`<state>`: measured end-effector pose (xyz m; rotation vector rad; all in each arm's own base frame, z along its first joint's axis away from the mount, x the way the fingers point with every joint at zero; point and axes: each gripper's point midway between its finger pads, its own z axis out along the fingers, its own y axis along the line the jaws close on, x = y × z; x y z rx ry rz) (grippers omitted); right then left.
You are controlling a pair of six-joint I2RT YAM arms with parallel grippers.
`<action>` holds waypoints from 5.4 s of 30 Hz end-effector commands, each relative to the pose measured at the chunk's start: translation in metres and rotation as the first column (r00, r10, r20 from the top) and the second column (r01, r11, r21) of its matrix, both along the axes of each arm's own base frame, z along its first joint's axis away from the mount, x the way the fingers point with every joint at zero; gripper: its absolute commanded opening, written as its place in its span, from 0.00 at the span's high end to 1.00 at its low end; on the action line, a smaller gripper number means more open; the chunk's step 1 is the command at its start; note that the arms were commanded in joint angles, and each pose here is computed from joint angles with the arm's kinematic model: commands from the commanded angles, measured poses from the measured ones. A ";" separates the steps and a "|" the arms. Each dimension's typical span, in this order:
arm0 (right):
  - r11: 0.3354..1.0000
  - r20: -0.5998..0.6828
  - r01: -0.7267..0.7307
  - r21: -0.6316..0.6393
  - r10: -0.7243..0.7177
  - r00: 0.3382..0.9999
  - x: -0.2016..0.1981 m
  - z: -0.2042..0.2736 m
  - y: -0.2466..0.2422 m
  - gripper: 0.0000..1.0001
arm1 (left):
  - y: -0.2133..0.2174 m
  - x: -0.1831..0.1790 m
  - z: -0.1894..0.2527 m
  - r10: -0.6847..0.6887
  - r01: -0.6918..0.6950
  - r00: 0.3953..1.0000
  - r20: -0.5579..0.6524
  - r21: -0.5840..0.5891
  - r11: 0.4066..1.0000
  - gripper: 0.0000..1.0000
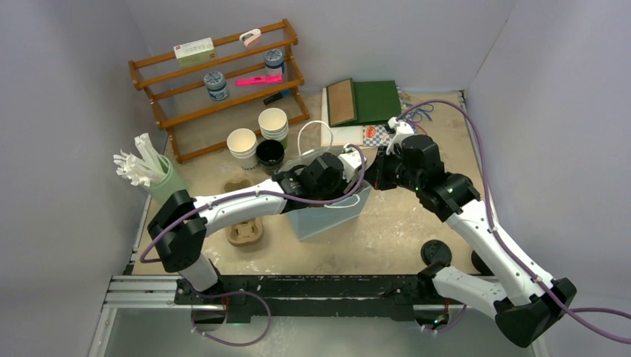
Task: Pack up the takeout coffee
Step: Place the coffee cup on the cup tray, then pick up the coffee cup.
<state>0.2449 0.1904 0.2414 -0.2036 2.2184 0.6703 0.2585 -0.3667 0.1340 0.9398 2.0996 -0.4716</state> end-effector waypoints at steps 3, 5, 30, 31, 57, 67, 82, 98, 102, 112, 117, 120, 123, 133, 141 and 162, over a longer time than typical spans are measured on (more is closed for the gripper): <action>0.998 -0.059 0.033 -0.057 -0.036 0.998 -0.008 -0.021 -0.013 0.97 | 0.023 -0.039 -0.070 -0.037 0.076 0.977 -0.209 0.179 0.981 0.62; 0.998 -0.052 0.032 -0.050 -0.034 0.998 -0.008 -0.018 -0.012 0.97 | 0.023 -0.040 -0.072 -0.039 0.080 0.976 -0.215 0.185 0.979 0.62; 0.999 -0.047 0.008 -0.042 -0.010 0.999 -0.006 -0.016 -0.007 0.96 | 0.002 -0.012 -0.021 -0.034 0.054 0.993 -0.115 0.173 0.984 0.18; 0.999 -0.047 0.007 -0.041 -0.009 0.999 -0.006 -0.016 -0.007 0.96 | -0.001 -0.010 -0.014 -0.038 0.055 0.994 -0.106 0.162 0.985 0.16; 0.999 -0.052 -0.004 -0.053 0.001 0.999 0.000 -0.020 -0.003 0.97 | -0.021 0.022 0.114 -0.015 0.015 1.000 0.020 -0.040 0.999 0.04; 0.998 -0.030 0.012 -0.069 -0.014 0.999 0.005 -0.017 -0.006 0.98 | -0.014 0.023 0.145 -0.009 0.011 0.999 0.034 -0.075 0.997 0.03; 0.993 0.049 0.053 -0.107 -0.048 0.998 0.028 -0.003 -0.014 0.99 | 0.006 0.023 0.209 0.058 -0.040 0.991 0.123 -0.144 0.989 0.07; 0.983 0.196 -0.126 -0.136 0.151 0.969 0.096 0.033 0.031 0.90 | 0.114 0.025 0.279 0.414 -0.355 0.896 0.161 -0.301 0.885 0.19; 0.981 0.231 -0.122 -0.148 0.154 0.961 0.117 0.051 0.039 0.92 | 0.139 0.033 0.272 0.492 -0.440 0.863 0.117 -0.306 0.844 0.21; 0.965 0.274 -0.169 -0.201 0.221 0.936 0.139 0.054 0.050 0.94 | 0.148 0.029 0.235 0.510 -0.488 0.860 -0.014 -0.320 0.812 0.20; 0.964 0.307 -0.145 -0.224 0.211 0.928 0.167 0.053 0.058 0.96 | 0.159 0.024 0.219 0.539 -0.528 0.841 -0.050 -0.291 0.798 0.20; 0.965 0.316 -0.142 -0.222 0.209 0.925 0.178 0.061 0.064 0.85 | 0.170 0.024 0.218 0.565 -0.552 0.824 -0.044 -0.290 0.782 0.20; 0.968 0.332 -0.117 -0.223 0.189 0.924 0.179 0.075 0.060 0.60 | 0.191 0.035 0.230 0.611 -0.586 0.792 0.014 -0.266 0.766 0.20; 0.989 0.393 0.016 -0.145 0.042 0.919 0.132 0.134 0.019 0.22 | 0.247 0.114 0.197 0.791 -0.802 0.583 -0.184 -0.285 0.524 0.13; 0.982 0.412 0.166 -0.092 -0.114 0.904 0.102 0.149 -0.019 0.22 | 0.267 0.172 0.142 0.878 -0.917 0.398 -0.266 -0.149 0.370 0.09; 0.979 0.376 0.200 -0.042 -0.170 0.911 0.083 0.138 -0.028 0.23 | 0.262 0.236 0.089 0.913 -0.941 0.337 -0.230 -0.068 0.331 0.55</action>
